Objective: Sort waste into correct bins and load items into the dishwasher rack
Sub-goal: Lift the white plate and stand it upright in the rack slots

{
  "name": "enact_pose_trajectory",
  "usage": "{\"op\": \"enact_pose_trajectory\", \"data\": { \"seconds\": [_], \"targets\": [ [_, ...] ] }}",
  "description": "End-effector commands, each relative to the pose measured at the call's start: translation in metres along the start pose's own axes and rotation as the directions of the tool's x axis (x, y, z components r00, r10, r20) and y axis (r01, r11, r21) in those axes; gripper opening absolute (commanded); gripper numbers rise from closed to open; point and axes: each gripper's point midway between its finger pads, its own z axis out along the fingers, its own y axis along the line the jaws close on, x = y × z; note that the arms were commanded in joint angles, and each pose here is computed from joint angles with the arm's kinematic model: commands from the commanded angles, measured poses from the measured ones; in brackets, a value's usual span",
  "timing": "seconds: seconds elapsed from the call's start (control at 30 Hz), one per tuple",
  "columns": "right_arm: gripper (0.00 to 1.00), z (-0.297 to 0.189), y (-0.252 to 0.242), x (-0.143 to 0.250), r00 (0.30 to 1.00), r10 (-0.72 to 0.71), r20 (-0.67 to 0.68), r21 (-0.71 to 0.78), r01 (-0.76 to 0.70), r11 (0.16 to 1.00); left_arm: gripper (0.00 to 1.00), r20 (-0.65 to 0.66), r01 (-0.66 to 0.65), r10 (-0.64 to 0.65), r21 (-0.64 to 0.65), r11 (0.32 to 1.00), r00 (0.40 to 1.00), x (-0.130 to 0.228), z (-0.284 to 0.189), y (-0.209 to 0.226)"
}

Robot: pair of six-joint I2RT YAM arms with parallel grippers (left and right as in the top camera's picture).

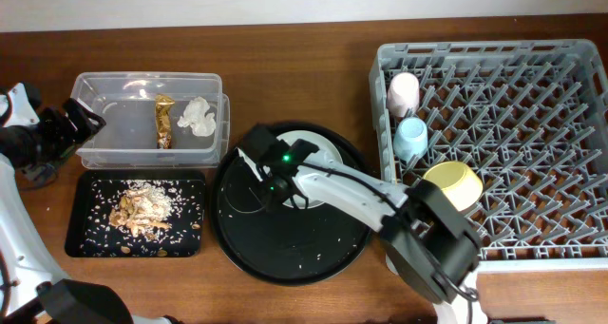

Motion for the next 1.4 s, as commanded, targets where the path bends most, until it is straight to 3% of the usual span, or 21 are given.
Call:
{"op": "enact_pose_trajectory", "data": {
  "seconds": [0.0, 0.1, 0.2, 0.37, 0.57, 0.7, 0.97, 1.0, 1.1, 1.13, 1.2, 1.27, 1.3, 1.37],
  "targets": [
    [0.04, -0.09, 0.029, -0.036, 0.982, -0.021, 0.19, -0.1, 0.041, 0.994, 1.0, 0.001, 0.005, -0.005, -0.001, 1.0, 1.0, 0.0, -0.001, 0.001],
    [0.04, -0.15, 0.039, -0.039, 0.956, -0.041, 0.29, -0.136, 0.083, 0.987, 1.0, 0.0, 0.005, -0.005, -0.001, 1.0, 1.0, 0.001, -0.001, 0.001],
    [0.04, -0.206, 0.016, -0.03, 0.936, 0.009, 0.353, -0.16, 0.051, 0.986, 1.0, 0.0, 0.006, -0.006, -0.001, 1.0, 1.0, 0.0, -0.001, 0.001],
    [0.04, -0.265, -0.066, -0.006, 0.902, 0.151, 0.405, -0.223, -0.063, 0.973, 1.0, 0.0, 0.006, -0.006, -0.001, 1.0, 1.0, 0.0, -0.001, 0.001],
    [0.04, -0.323, -0.19, 0.03, 0.75, 0.382, 0.54, -0.39, -0.179, 0.903, 1.0, 0.0, 0.005, -0.005, -0.001, 1.0, 1.0, 0.001, -0.001, 0.001],
    [0.04, -0.316, -0.249, 0.053, 0.695, 0.474, 0.541, -0.415, -0.27, 0.869, 1.0, 0.0, 0.006, -0.006, -0.001, 1.0, 1.0, 0.0, -0.001, 0.001],
    [0.07, -0.257, -0.295, 0.057, 0.698, 0.553, 0.456, -0.474, -0.335, 0.814, 1.0, 0.0, 0.005, -0.005, -0.001, 1.0, 1.0, 0.001, -0.001, 0.001],
    [0.15, -0.258, -0.298, 0.057, 0.693, 0.551, 0.464, -0.469, -0.335, 0.817, 1.0, 0.0, 0.006, -0.006, -0.001, 1.0, 1.0, 0.0, -0.001, 0.001],
    [0.29, -0.264, -0.312, 0.067, 0.667, 0.569, 0.48, -0.457, -0.364, 0.812, 1.0, 0.0, 0.005, -0.005, -0.001, 1.0, 1.0, 0.001, -0.001, 0.001],
    [0.42, -0.267, -0.32, 0.074, 0.65, 0.585, 0.485, -0.454, -0.384, 0.804, 1.0, 0.0, 0.005, -0.005, -0.001, 1.0, 1.0, 0.001, -0.001, 0.001],
    [0.54, -0.274, -0.332, 0.084, 0.623, 0.603, 0.497, -0.448, -0.412, 0.794, 1.0, 0.0, 0.005, -0.005, -0.001, 1.0, 1.0, 0.001, -0.001, 0.001],
    [0.79, -0.289, -0.345, 0.098, 0.565, 0.652, 0.505, -0.454, -0.469, 0.758, 1.0, 0.0, 0.005, -0.005, -0.001, 1.0, 1.0, 0.001, -0.001, 0.001],
    [0.98, -0.299, -0.35, 0.104, 0.532, 0.673, 0.513, -0.457, -0.495, 0.739, 1.0, 0.001, 0.005, -0.005, -0.001, 1.0, 1.0, 0.0, -0.001, 0.001],
    [0.98, -0.321, -0.347, 0.109, 0.511, 0.674, 0.533, -0.448, -0.505, 0.737, 1.0, 0.0, 0.006, -0.006, -0.001, 1.0, 1.0, 0.0, -0.001, 0.001]
  ]
}}
